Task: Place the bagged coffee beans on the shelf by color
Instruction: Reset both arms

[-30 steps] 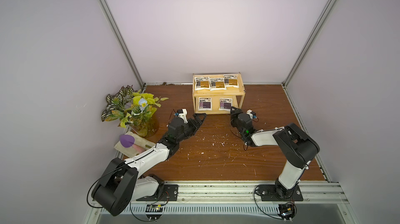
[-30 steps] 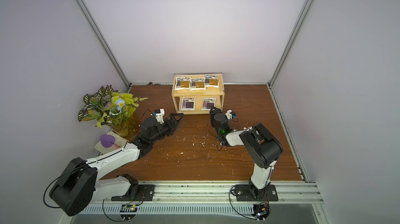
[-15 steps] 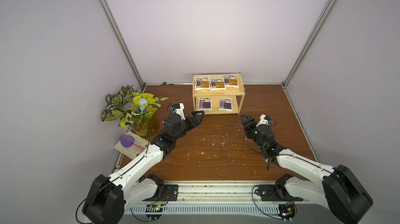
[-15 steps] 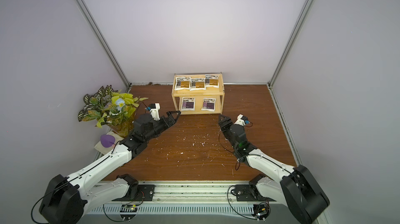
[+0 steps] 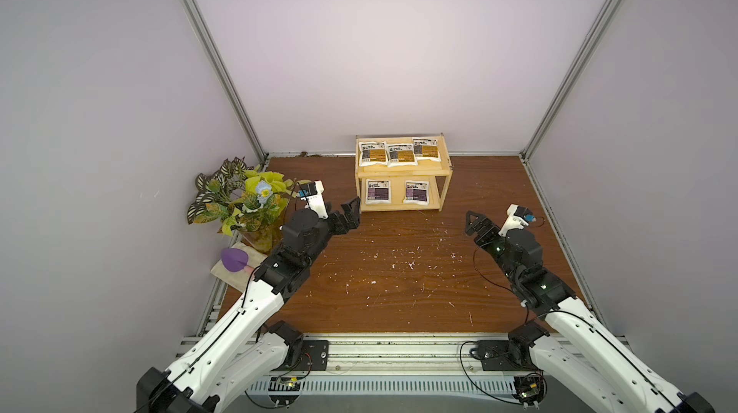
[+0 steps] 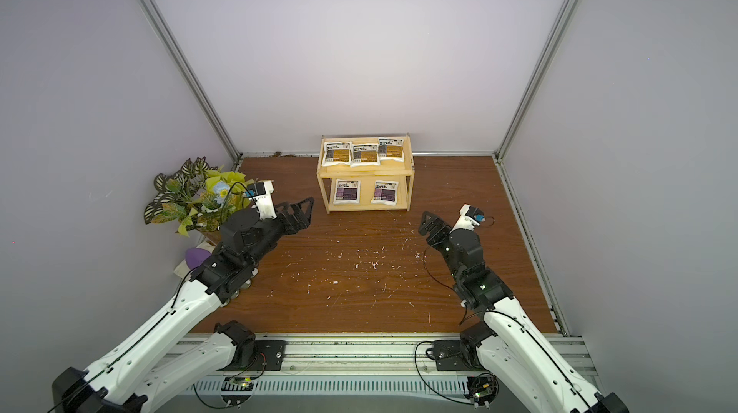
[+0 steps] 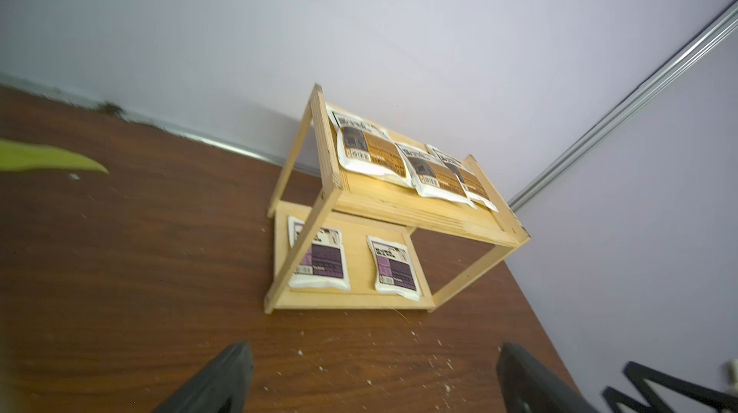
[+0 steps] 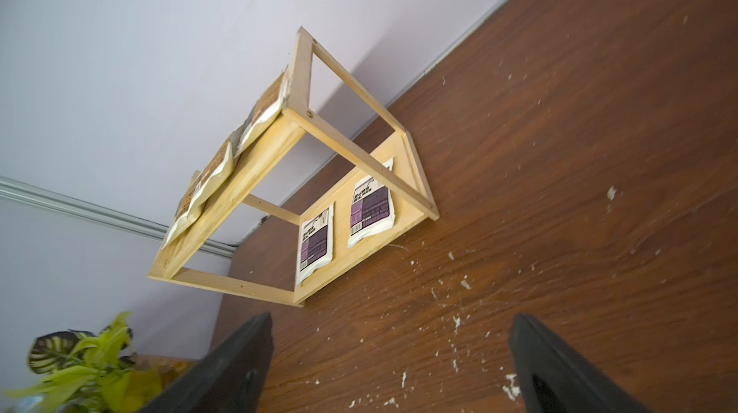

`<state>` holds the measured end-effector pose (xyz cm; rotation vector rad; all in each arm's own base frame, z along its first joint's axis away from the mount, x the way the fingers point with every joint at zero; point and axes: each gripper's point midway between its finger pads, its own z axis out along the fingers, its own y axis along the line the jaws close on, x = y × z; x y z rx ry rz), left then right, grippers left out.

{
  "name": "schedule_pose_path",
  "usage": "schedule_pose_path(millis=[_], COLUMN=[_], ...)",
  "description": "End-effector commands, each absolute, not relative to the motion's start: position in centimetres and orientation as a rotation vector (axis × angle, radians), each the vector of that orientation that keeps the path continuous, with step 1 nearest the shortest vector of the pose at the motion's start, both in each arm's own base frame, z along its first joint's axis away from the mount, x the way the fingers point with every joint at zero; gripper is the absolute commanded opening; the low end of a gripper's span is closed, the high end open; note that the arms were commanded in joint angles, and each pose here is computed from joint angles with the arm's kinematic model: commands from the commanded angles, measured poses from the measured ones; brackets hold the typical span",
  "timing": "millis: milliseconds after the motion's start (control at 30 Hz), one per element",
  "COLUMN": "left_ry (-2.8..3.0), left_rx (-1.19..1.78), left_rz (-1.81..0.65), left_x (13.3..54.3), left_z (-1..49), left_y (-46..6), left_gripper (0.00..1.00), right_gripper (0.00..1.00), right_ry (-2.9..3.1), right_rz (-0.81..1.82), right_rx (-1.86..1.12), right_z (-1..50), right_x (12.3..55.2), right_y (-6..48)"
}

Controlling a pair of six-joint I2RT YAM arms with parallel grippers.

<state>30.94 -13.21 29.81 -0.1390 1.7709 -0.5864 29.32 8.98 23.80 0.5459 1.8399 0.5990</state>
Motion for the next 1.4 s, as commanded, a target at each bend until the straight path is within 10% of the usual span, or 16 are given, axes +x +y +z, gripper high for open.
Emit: schedule_pose_path(millis=[0, 367, 1367], left_ry=[1.625, 1.311, 1.672], left_rx=[-0.126, -0.138, -0.098], left_rz=[-0.336, 0.073, 0.21], left_x=[30.9, 28.4, 33.2], left_z=[33.3, 36.5, 16.1], left_y=[-9.6, -3.7, 0.7], left_gripper=[0.99, 0.99, 1.0], right_gripper=[1.0, 1.0, 0.99], right_ry=[1.806, 1.687, 1.684], right_rz=[0.31, 0.013, -0.377], right_rx=[0.415, 0.381, 0.402], right_z=[27.4, 30.9, 14.9], right_x=[29.8, 31.8, 34.5], right_y=[6.4, 2.9, -4.3])
